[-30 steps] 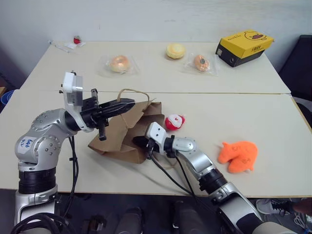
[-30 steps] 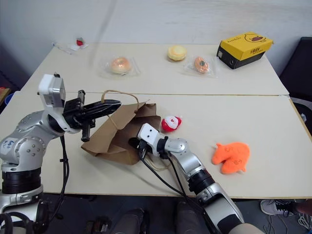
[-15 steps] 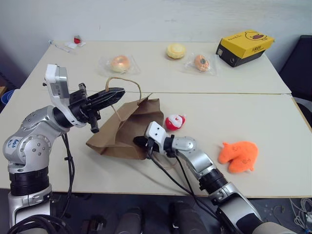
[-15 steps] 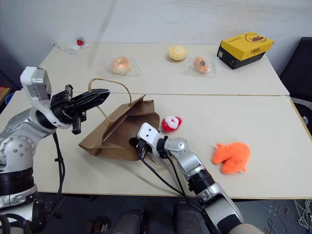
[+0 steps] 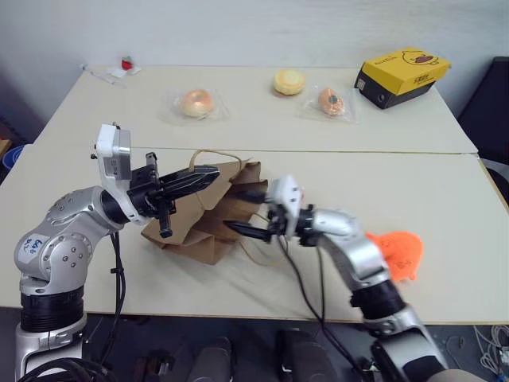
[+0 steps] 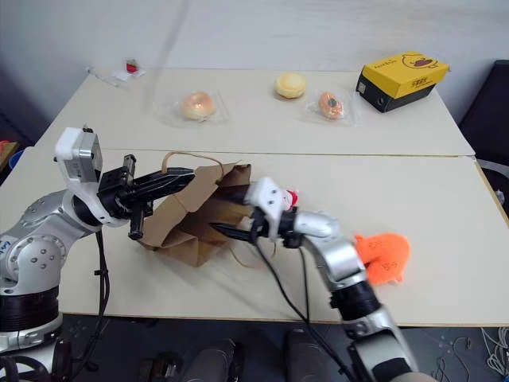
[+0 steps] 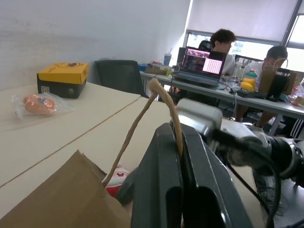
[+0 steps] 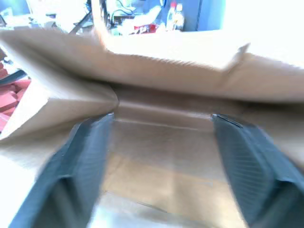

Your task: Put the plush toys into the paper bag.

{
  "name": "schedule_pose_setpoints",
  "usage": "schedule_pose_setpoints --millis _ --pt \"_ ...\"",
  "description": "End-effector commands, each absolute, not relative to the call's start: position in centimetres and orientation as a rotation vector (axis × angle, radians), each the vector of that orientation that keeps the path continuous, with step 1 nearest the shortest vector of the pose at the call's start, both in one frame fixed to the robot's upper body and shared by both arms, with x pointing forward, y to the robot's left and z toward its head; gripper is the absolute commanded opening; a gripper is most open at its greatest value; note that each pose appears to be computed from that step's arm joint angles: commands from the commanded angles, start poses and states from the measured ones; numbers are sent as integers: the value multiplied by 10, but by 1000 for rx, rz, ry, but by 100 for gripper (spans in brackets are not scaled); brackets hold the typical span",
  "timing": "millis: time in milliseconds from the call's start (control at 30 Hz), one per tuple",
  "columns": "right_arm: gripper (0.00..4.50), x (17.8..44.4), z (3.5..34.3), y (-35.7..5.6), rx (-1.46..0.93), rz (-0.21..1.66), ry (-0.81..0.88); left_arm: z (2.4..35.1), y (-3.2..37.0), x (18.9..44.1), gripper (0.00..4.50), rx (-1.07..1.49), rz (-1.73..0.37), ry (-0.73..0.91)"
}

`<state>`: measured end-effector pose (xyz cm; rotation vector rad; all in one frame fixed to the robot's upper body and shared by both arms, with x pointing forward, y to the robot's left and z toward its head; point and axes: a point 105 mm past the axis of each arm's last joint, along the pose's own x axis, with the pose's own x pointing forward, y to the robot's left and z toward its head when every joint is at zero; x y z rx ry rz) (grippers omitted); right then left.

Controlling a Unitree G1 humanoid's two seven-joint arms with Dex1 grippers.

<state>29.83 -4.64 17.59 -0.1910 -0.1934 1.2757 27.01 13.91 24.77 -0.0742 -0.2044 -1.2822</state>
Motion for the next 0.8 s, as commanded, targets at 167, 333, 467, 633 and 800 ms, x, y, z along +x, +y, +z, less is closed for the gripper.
schedule_pose_setpoints --millis 167,333,467,633,800 --pt "449 244 190 -134 -231 1157 -237 248 133 264 0 -57 -1332 -220" --pt "449 210 170 -231 -454 750 -184 243 135 266 0 -62 -1327 -207" --pt "449 172 154 -301 -390 369 -121 241 136 269 0 -66 -1321 -203" --pt "449 119 104 -328 -374 221 73 237 135 271 0 -72 -1316 -202" --pt "449 129 98 -317 -548 358 147 234 136 271 0 -76 -1298 -200"
